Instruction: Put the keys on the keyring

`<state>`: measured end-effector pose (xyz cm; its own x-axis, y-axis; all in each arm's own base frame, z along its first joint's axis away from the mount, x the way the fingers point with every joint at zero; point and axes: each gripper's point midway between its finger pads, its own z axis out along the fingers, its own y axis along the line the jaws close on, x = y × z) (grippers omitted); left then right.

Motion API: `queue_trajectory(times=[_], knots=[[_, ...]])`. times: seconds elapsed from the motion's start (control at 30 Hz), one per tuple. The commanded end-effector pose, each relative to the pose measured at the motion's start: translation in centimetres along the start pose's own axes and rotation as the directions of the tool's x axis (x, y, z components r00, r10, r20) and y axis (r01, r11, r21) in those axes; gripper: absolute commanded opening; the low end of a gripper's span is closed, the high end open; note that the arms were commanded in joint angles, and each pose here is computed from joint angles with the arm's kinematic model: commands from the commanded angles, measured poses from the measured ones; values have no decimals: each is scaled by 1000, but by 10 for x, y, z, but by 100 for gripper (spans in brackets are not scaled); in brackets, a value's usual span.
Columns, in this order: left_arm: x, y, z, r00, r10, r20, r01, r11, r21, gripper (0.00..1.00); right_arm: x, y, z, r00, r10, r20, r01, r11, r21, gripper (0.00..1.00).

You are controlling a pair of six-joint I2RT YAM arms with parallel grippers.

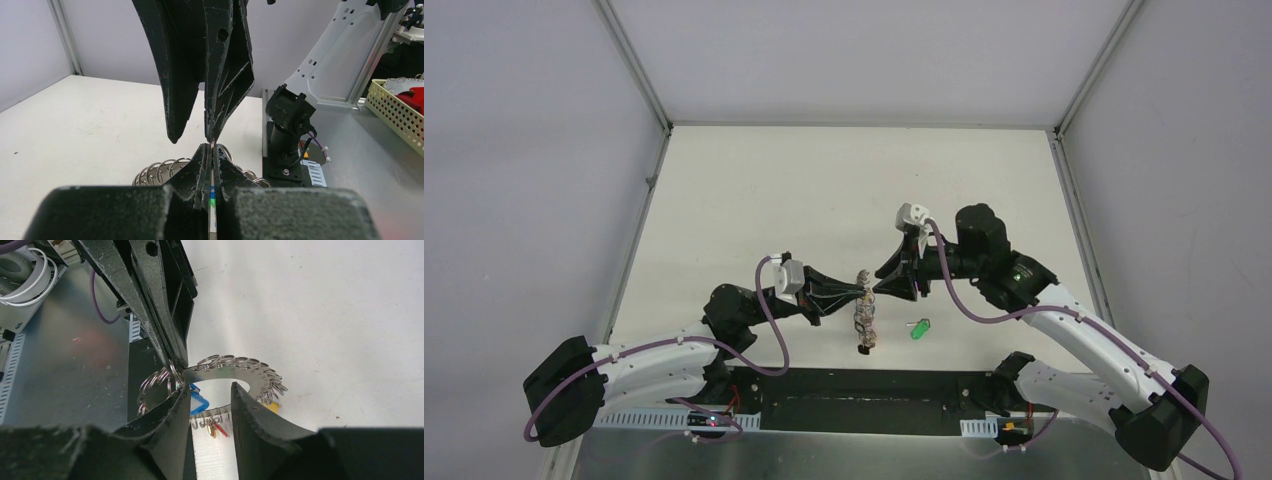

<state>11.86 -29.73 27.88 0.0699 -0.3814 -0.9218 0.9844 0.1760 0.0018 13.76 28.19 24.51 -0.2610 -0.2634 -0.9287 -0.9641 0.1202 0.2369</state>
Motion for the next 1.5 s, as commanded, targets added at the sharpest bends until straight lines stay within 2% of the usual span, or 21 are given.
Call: queue_trajectory(times=[0.0,0.6,0.73,1.0,1.27,1.3,1.4,1.47], knots=[[-34,-6,6,993,41,108,-44,999,22,0,-5,11,1,999,-10,32,11,999,-43,38],[-30,-5,6,995,34,96,-36,999,17,0,-18,27,8,998,-12,67,21,991,-135,38],[-31,-5,6,994,34,99,-36,999,18,0,-18,28,14,997,-17,74,28,989,-146,29],[-31,-6,5,994,30,103,-33,999,21,0,-18,27,22,998,6,66,4,988,-155,0],[-31,-3,-1,995,29,94,-28,1000,-11,0,-13,26,16,998,-37,53,43,992,-122,0],[-32,-2,-3,995,31,94,-29,999,-23,7,-12,24,14,998,-52,40,56,992,-113,0],[-34,2,-9,996,36,78,-32,998,-59,36,-3,20,9,997,-69,-30,66,995,-80,0],[-30,5,-10,999,40,15,-39,996,-81,48,4,17,5,992,-79,-93,73,995,-68,0]])
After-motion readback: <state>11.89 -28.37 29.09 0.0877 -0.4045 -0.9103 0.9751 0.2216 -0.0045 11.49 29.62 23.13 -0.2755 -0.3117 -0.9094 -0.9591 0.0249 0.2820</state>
